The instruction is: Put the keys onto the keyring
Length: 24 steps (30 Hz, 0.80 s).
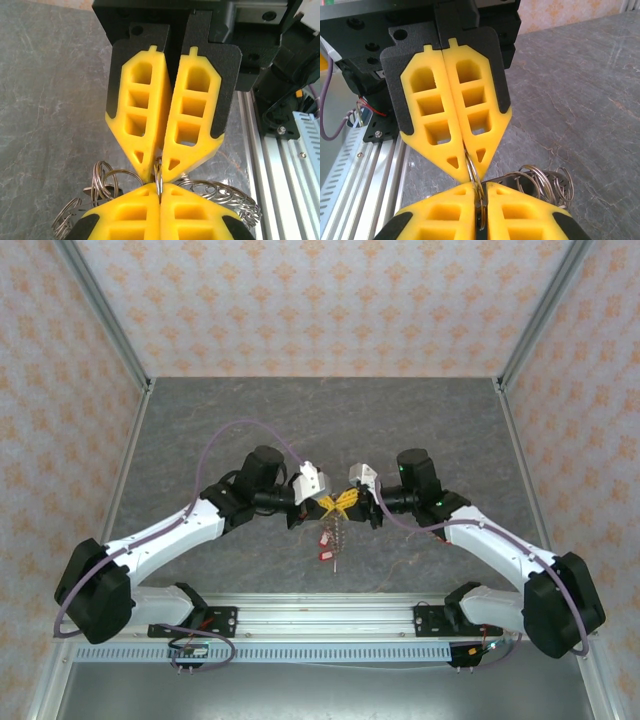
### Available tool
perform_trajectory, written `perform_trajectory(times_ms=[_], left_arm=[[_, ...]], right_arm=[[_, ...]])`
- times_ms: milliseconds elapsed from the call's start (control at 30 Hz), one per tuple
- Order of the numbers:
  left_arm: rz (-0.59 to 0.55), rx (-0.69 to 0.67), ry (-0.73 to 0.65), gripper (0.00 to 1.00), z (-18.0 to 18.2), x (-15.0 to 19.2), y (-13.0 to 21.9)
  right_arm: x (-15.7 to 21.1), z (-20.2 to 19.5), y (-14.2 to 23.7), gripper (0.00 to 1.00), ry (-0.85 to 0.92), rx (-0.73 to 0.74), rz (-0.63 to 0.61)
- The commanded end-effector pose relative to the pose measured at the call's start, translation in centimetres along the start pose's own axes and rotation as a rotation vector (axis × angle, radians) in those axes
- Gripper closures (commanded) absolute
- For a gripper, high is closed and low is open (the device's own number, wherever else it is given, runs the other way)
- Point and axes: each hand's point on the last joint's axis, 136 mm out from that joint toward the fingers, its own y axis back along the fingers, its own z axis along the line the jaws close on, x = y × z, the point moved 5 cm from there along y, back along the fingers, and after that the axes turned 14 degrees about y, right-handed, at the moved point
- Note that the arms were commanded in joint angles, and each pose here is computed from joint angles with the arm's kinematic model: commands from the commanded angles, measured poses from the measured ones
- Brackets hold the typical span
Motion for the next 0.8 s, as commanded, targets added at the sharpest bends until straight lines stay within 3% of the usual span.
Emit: perform_trajectory(times_ms=[0,267,400,500,567,767], left_arm=[[-0.180,0.067,-0.080,1.00,-1.5,-3.9,1.5],[-0.222,0.092,-0.072,1.00,-1.6,-4.4,1.7],[-0.215,0.086,-0.064,1.00,-1.4,-4.3,1.7],[-0.175,0.058,-0.056,1.00,-1.1,-3.9,1.5],[-0.142,0.034,-0.054,0.93,-0.8,-3.5,1.4],[-0.012,-0.022,-0.084,0.83,-0.4,-2.3,1.3]], right_arm=[[-0.5,0.0,0.3,0.88,0.026,-0.003,-0.059],[0.0,-0.5,0.5,0.87,0.021,0.020,-0.075],[-0.8,-0.8,0.6,0.93,0.025,0.028,-0.096],[-2.0,-0.9,1.0,1.00,0.038,0.034,-0.118],[-2.6,-1.1,1.2,1.00,0.042,0.051,-0.117],[-2.6,-0.9,1.1,1.00,0.039,0.045,-0.018]])
